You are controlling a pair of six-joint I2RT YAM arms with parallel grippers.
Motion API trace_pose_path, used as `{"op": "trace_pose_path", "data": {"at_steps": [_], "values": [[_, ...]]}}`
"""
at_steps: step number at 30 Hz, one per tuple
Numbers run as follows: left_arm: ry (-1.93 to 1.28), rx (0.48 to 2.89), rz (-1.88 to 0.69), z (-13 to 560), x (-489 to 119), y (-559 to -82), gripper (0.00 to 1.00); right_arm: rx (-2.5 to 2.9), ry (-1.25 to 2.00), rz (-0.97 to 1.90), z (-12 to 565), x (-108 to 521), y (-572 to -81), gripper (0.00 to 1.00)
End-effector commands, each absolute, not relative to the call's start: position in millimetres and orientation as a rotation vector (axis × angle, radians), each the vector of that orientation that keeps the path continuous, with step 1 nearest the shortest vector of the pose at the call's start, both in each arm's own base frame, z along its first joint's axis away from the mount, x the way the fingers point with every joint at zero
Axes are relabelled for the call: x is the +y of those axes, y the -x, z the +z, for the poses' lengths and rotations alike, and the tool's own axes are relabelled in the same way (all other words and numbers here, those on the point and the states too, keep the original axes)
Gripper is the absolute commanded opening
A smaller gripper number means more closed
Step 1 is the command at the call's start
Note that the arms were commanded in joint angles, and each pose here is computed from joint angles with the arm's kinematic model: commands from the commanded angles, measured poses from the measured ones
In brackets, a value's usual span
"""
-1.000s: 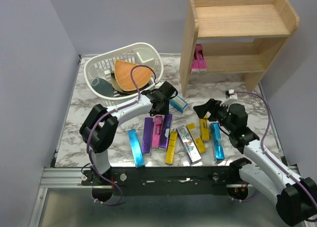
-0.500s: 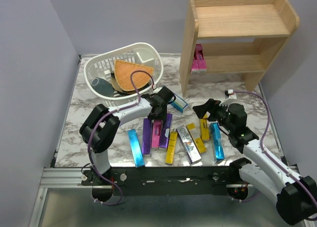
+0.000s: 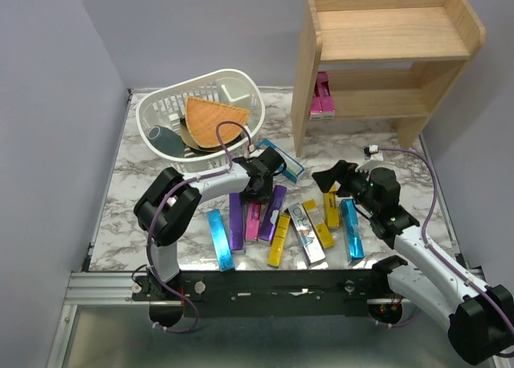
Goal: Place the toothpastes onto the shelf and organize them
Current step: Pick up the toothpaste from the center of the board.
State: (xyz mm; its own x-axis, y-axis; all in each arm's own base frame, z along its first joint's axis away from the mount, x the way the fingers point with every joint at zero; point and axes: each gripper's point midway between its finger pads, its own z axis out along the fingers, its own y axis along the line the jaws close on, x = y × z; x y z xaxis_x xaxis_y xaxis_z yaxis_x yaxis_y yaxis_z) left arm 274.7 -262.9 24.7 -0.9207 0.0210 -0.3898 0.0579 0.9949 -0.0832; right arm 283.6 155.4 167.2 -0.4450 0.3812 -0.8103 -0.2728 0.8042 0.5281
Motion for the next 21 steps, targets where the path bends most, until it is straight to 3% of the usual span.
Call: {"op": "trace_pose_path", "data": {"at_steps": [1,9,21], "values": [[-0.048,2.805,-0.067,1.9,-258.0,-259.9,0.66,1.869,-0.074,0.722,167.4,153.8,-285.9,0.96],[-0.034,2.829,-0.018,-9.3,-257.4,-255.9,0.56,1.859,-0.058,0.731,169.8,155.7,-284.9,0.96],[0.030,2.739,-0.019,35.4,-254.9,-269.3,0.40,1.826,0.012,0.784,175.1,168.2,-280.4,0.95]]}}
